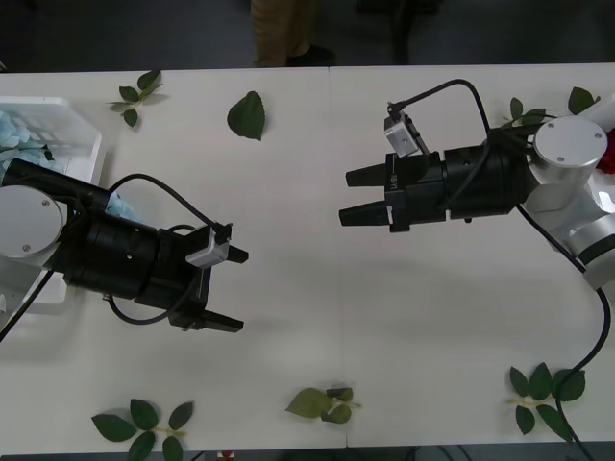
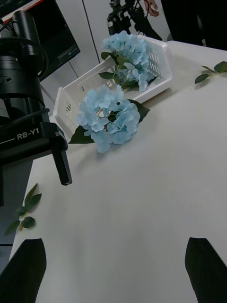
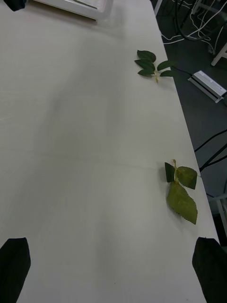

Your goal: Place the red flowers into the right box and the blue flowers into the left box. If a person shows an open palm, hand one flower to the person first, then continue sorting.

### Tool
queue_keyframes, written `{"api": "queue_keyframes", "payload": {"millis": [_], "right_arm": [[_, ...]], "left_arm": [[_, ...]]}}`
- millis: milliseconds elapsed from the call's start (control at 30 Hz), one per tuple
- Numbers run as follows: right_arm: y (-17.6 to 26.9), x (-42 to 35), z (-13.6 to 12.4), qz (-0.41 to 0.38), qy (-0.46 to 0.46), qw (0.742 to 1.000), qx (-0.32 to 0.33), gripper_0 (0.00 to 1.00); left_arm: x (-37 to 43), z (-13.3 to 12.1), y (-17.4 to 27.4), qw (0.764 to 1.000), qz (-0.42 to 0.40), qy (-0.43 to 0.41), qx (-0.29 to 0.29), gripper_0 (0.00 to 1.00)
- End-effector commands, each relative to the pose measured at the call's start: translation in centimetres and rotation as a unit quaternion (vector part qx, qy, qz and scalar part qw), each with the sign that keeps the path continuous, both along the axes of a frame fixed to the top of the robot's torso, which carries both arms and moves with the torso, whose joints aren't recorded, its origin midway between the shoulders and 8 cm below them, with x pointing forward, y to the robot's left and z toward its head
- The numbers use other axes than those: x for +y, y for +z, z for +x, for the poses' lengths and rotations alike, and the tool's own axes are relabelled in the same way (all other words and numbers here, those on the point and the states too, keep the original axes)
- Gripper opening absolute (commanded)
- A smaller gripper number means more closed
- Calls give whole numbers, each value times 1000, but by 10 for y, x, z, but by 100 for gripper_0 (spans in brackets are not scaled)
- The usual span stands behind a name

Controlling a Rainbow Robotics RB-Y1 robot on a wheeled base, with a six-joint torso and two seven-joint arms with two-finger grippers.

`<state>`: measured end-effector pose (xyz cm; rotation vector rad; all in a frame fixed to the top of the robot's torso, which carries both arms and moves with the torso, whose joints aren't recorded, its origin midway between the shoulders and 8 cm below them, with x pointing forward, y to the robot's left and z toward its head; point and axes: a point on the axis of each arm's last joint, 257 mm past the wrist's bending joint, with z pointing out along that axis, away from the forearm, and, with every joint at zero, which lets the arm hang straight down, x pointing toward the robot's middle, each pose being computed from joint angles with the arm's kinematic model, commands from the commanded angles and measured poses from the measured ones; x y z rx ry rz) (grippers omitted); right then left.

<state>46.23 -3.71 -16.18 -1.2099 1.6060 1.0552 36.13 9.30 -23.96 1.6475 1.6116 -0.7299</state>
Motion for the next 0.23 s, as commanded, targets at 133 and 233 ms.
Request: {"api": "queue_keyframes", "payload": {"millis": [133, 233], "right_arm": [[22, 23, 1, 6, 15, 1000, -24, 85], [22, 23, 1, 6, 15, 1000, -24, 86]], "left_arm": [[-5, 1, 5, 999, -13, 23, 18, 100], [-5, 1, 5, 999, -13, 23, 18, 100]]}}
